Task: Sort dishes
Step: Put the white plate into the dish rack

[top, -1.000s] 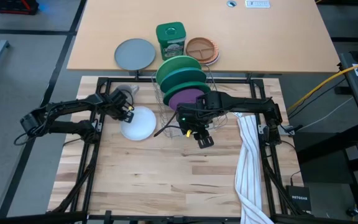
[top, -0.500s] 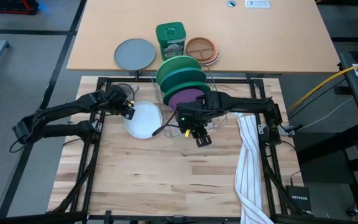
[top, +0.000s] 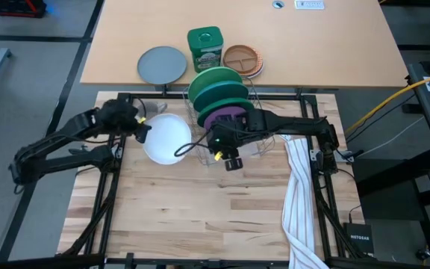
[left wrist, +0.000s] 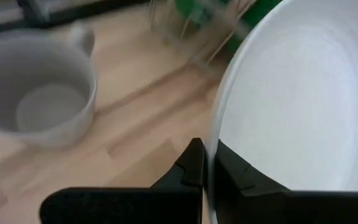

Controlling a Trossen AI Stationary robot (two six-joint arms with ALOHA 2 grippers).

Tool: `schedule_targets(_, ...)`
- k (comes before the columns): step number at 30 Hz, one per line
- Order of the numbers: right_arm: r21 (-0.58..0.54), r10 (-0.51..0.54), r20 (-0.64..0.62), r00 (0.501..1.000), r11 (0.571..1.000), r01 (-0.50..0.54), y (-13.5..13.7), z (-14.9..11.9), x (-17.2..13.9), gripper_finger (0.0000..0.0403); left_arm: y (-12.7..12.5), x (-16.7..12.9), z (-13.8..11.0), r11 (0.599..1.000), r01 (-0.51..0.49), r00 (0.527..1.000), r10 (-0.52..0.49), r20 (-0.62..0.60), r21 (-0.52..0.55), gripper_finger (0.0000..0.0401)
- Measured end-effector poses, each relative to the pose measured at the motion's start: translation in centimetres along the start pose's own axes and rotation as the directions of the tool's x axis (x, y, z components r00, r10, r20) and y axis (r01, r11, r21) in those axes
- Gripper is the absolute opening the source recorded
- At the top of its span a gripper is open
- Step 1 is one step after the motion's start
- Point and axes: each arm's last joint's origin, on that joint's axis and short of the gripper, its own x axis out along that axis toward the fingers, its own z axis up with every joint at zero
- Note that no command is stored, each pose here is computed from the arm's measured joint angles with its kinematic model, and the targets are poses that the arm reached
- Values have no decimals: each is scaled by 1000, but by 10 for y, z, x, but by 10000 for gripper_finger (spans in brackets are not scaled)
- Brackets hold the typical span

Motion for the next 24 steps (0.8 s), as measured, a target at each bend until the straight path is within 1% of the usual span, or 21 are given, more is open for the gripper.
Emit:
schedule_targets(1,27,-11,23,1000,1000,10,-2,2,0,175,-1,-4,1,1000,9,999,-9,32,2,1)
schedule_targets(3,119,-33,76,997,993,24,-10,6,1,175,-2,-12,3,1000,12,996,-13,93,8,1)
schedule_targets(6,281,-81,155,985,959,34,-27,10,1,175,-2,-20,5,999,-23,978,16,208,31,1)
schedule_targets(9,428,-139,222,965,903,32,-49,11,0,175,-1,-28,9,996,-82,944,63,323,44,1)
schedule_targets(11,523,-189,273,943,852,19,-67,10,-4,175,-2,-32,12,991,-122,915,93,393,51,1)
schedule_targets(13,593,-240,319,917,805,5,-84,8,-8,175,-1,-35,15,987,-156,884,123,451,38,1)
schedule_targets(16,659,-308,378,873,752,-21,-108,5,-16,175,-2,-39,19,980,-199,844,159,512,25,1)
schedule_targets(19,695,-352,447,822,716,-71,-127,3,-20,175,-2,-40,23,976,-215,817,173,551,13,1)
schedule_targets(20,698,-359,474,804,709,-95,-133,4,-21,175,-3,-41,24,977,-212,810,170,561,11,1)
schedule_targets(22,688,-359,527,770,713,-138,-140,5,-23,175,-4,-41,27,979,-205,799,162,580,8,1)
schedule_targets(24,675,-351,555,754,720,-162,-144,6,-23,175,-5,-42,28,979,-206,790,160,592,10,1)
